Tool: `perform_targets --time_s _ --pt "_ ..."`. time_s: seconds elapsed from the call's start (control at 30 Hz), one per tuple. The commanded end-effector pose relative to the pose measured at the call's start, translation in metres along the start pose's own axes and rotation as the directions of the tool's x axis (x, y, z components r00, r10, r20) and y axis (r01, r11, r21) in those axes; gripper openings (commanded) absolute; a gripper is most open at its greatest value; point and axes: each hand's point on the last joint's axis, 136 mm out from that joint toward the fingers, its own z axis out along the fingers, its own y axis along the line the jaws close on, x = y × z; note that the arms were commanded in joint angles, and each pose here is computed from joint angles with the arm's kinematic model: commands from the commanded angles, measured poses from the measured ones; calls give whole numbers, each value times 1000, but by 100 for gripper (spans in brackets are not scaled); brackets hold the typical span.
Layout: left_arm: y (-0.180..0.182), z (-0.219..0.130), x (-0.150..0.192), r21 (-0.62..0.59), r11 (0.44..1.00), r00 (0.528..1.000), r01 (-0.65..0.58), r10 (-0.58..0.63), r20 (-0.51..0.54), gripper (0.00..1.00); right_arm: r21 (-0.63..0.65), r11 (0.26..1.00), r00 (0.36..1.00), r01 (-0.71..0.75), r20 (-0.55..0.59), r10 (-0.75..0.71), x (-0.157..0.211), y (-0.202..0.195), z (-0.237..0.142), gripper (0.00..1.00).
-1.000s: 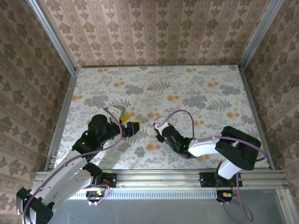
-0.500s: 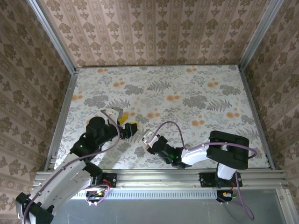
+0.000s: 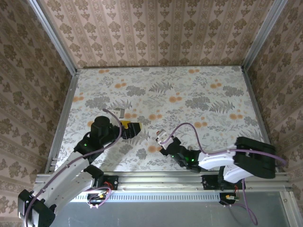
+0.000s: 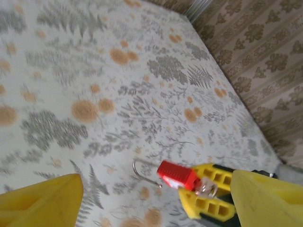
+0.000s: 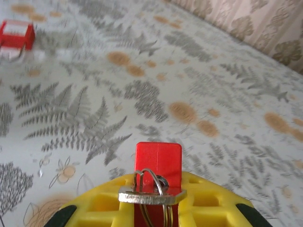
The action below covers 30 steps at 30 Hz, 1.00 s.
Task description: Unlock with the key
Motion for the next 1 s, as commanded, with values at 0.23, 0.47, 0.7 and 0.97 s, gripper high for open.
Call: perform_targets --time_s 0.23,0.47,0.7,0.97 --pt "-31 30 -2 162 897 912 410 -403 -76 78 -62 990 970 -128 202 138 -57 -48 -29 0" --pt "-15 46 15 42 971 970 237 -233 -72 75 -52 937 927 -347 132 351 -45 -79 -21 0" --pt "-45 81 31 150 958 964 245 -225 -140 62 -101 916 901 -389 165 401 -54 -80 -24 0" --pt "-38 124 34 151 944 953 295 -278 -123 41 -143 884 871 -445 162 464 -55 -79 -29 0"
